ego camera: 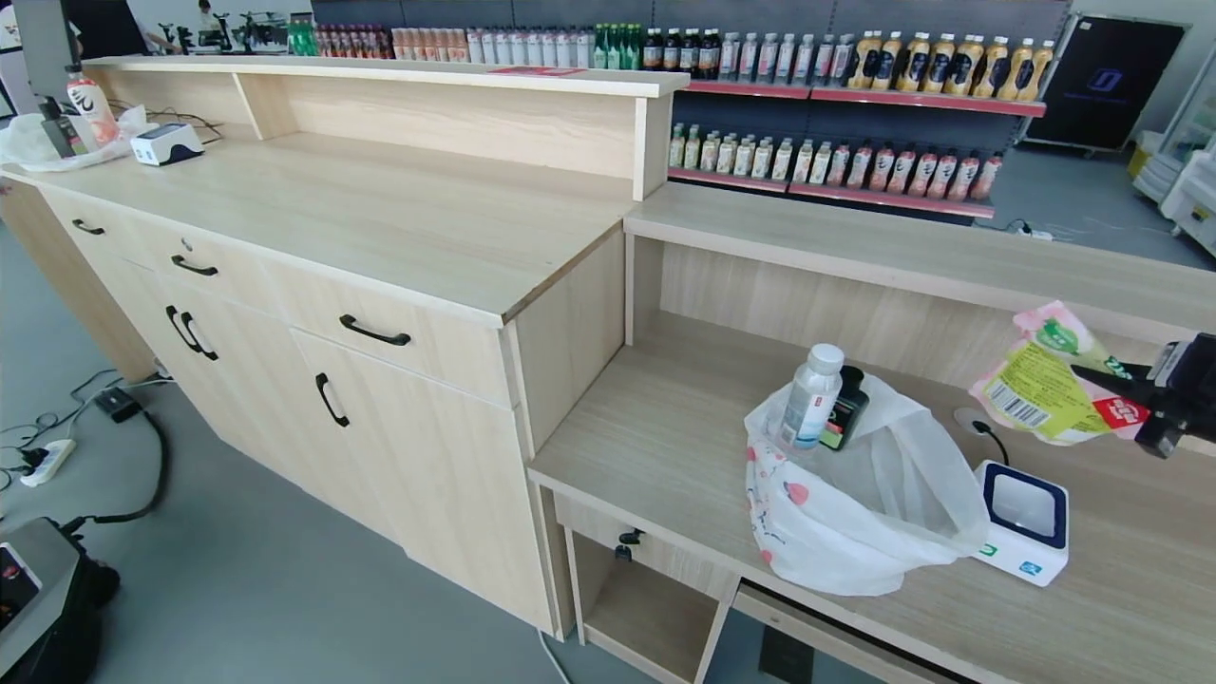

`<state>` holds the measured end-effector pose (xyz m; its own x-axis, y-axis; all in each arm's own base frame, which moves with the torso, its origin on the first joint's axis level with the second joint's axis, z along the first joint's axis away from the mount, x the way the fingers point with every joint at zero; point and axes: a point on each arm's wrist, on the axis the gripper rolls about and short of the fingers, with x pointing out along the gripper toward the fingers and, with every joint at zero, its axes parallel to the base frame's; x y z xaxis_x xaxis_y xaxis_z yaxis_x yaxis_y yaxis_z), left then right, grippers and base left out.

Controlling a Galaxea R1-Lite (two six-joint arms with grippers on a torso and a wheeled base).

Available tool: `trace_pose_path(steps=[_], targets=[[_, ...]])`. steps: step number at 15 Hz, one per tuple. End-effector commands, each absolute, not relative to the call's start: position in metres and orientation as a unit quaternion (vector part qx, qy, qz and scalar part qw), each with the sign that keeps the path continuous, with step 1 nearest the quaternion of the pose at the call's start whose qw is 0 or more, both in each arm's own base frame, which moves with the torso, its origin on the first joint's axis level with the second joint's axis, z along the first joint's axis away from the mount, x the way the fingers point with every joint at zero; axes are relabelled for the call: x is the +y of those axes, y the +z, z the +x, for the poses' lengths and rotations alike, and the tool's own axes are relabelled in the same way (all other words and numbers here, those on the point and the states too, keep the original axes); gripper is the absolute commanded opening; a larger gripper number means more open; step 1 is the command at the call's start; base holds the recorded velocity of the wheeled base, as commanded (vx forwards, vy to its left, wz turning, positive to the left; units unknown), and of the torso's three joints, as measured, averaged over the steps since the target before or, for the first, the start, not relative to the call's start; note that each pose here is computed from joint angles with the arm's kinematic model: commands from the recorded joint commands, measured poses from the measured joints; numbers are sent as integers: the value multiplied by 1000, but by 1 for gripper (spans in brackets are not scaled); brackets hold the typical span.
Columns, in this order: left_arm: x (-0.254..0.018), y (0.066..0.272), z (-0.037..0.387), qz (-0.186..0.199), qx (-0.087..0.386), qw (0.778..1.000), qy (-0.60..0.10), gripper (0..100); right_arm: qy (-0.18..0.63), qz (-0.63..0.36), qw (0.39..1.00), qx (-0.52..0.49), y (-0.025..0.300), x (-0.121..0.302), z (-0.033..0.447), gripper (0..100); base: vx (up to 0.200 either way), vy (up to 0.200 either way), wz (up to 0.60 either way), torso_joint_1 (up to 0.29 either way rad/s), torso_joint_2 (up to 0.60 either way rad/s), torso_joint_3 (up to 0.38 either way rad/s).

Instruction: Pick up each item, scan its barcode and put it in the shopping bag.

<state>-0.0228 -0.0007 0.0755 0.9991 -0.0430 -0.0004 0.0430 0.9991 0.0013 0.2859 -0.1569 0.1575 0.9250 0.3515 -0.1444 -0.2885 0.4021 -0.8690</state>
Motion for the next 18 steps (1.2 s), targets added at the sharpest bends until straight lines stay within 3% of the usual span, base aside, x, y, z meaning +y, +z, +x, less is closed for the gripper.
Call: trace_pose_path(steps=[1,16,18], targets=[[-1,76,-23,1,1,1000,-21,100,195,-522,830,-29,151,-159,289,0,0,0,0,0,0,0],[-1,76,-23,1,1,1000,-21,100,214,-670,698,-139,95,-168,325,0,0,0,0,0,0,0],[-1,76,-23,1,1,1000,-21,100,205,-687,679,-156,99,-170,331,0,0,0,0,0,0,0]])
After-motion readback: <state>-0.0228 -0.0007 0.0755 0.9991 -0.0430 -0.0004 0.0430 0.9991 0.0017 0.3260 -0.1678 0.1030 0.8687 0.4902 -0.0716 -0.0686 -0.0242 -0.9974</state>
